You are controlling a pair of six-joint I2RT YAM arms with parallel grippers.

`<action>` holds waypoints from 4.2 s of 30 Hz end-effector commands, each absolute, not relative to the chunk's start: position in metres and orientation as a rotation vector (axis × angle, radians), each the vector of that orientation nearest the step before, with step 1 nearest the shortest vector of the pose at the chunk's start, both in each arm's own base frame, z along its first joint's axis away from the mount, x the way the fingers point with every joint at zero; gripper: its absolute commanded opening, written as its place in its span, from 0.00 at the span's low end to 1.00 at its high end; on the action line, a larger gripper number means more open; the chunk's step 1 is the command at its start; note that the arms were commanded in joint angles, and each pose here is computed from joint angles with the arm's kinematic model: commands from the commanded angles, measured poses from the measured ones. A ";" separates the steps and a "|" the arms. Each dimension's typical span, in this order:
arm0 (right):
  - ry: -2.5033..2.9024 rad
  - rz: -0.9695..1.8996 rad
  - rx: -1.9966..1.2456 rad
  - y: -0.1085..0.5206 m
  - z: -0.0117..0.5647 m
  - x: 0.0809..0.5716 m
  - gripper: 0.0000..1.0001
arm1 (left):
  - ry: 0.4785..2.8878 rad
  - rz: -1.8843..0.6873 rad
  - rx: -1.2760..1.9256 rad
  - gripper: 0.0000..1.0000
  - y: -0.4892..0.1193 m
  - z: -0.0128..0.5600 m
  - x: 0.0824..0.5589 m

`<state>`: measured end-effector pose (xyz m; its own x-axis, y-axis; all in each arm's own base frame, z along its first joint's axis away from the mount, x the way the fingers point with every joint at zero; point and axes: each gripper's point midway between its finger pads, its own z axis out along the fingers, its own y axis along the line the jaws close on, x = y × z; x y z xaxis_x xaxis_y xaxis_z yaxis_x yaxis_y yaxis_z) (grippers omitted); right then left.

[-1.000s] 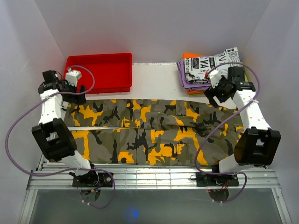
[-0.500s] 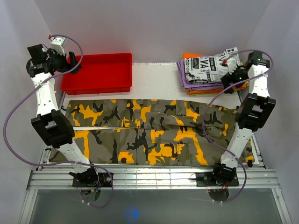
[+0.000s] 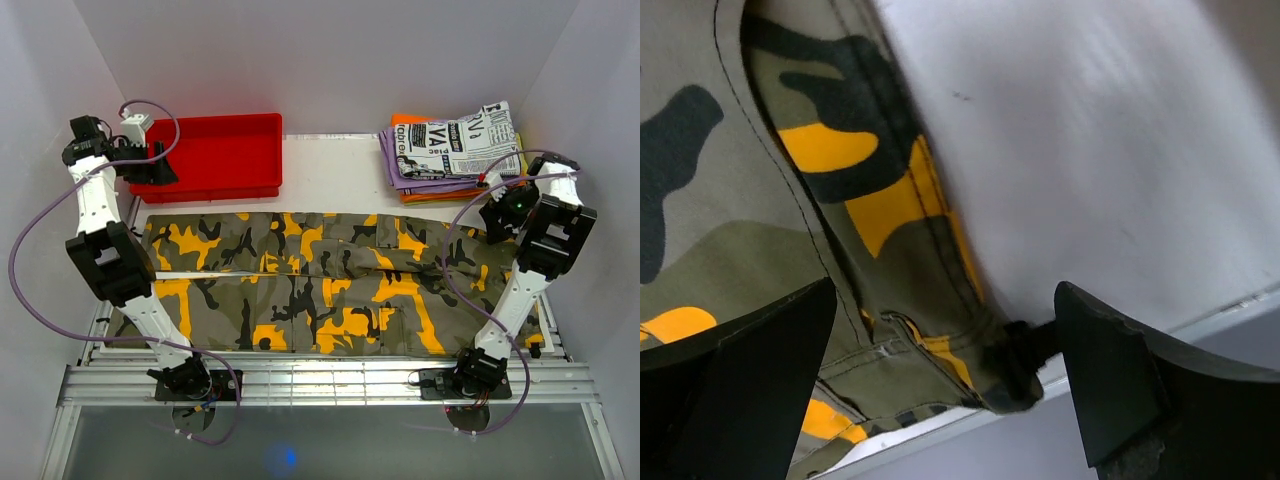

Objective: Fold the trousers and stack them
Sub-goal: Flatten the trousers out, then fold the trousers

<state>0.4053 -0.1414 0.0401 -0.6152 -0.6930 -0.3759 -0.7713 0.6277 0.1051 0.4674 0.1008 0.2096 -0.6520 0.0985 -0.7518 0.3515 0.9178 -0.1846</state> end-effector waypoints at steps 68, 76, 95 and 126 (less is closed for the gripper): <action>2.157 -0.196 -1.699 -0.132 0.108 0.423 0.08 | 2.229 -0.293 -0.098 0.00 0.201 0.109 0.508; 2.051 -0.267 -1.624 -0.140 0.152 0.420 0.08 | 2.087 -0.273 -0.048 0.00 0.228 0.187 0.476; 1.864 -0.343 -1.934 -0.158 0.099 0.212 0.08 | 2.357 -0.190 0.244 0.00 0.219 0.087 0.196; 2.117 -0.270 -1.827 -0.162 0.057 0.286 0.08 | 2.508 -0.134 0.343 0.00 0.221 0.095 0.307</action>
<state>0.2756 -0.1536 0.0444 -0.1200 -0.9824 -0.1430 -0.9339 0.1606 -0.3193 0.3131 0.2215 0.0714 -0.8109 0.1039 -0.5759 0.1719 0.9830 -0.0646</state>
